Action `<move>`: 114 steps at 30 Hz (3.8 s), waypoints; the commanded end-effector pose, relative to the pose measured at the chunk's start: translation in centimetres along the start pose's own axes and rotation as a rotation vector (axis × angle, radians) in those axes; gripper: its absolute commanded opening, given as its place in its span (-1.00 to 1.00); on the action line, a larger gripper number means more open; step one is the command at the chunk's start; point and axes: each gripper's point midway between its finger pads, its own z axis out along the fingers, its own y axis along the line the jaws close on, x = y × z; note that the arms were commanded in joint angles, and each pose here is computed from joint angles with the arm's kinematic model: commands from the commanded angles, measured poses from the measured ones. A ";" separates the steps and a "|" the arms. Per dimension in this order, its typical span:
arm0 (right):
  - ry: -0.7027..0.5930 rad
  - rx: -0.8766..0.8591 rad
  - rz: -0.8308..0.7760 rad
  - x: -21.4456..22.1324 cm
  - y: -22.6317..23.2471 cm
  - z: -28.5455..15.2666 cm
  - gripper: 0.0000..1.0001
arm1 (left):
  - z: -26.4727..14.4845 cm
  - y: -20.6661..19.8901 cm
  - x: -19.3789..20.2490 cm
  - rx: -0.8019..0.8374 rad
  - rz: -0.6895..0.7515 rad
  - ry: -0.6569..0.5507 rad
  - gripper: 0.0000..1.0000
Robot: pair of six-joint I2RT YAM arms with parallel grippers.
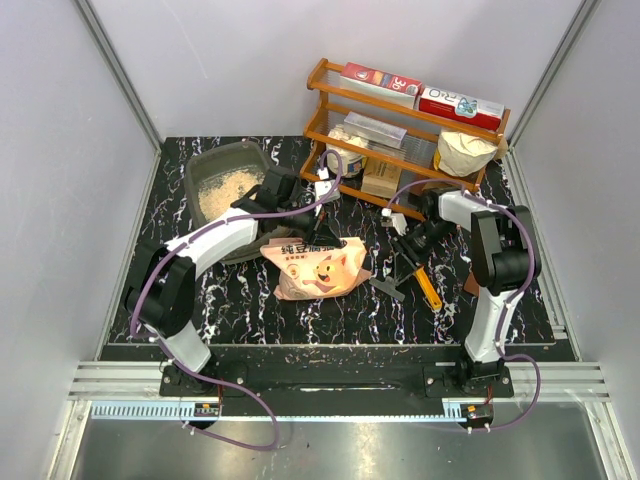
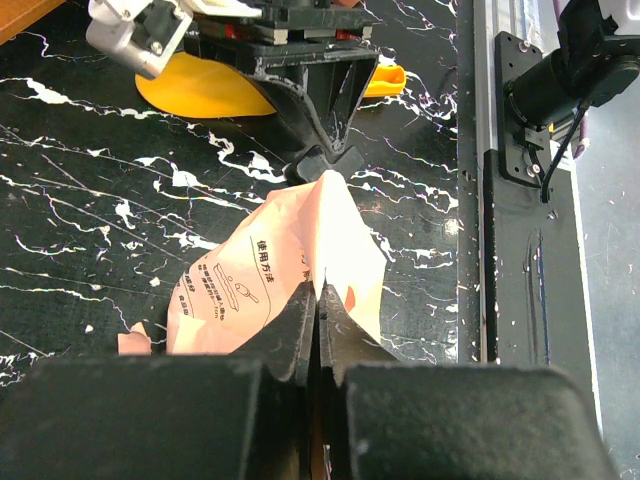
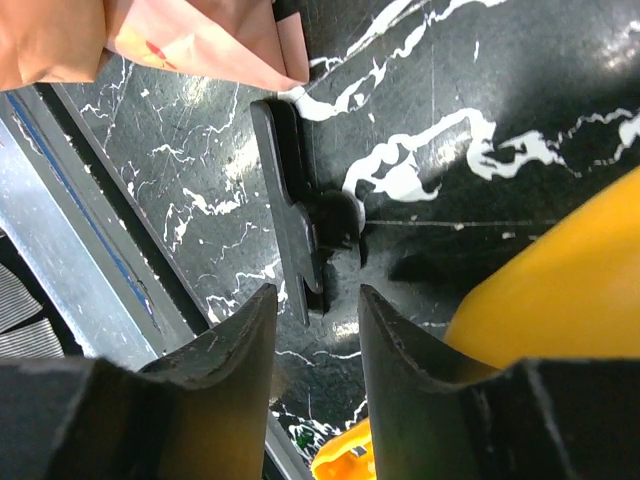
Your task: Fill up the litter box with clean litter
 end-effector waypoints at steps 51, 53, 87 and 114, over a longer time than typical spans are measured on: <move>-0.326 0.108 -0.648 -12.2 11.4 -6.5 -1.00 | -0.4 -0.6 -2.4 0.052 0.036 -0.036 -0.49; -0.322 0.106 -0.654 -12.1 11.5 -6.2 -1.00 | -0.2 -0.8 -2.7 0.075 0.028 -0.043 -0.43; -0.327 -0.030 -0.667 -11.1 11.9 -6.0 0.19 | 1.3 -1.9 -3.3 0.125 0.243 -0.008 -1.00; -0.292 0.053 -0.725 -10.5 11.5 -6.9 -1.00 | 0.6 -1.6 -2.9 0.060 0.224 0.003 -0.28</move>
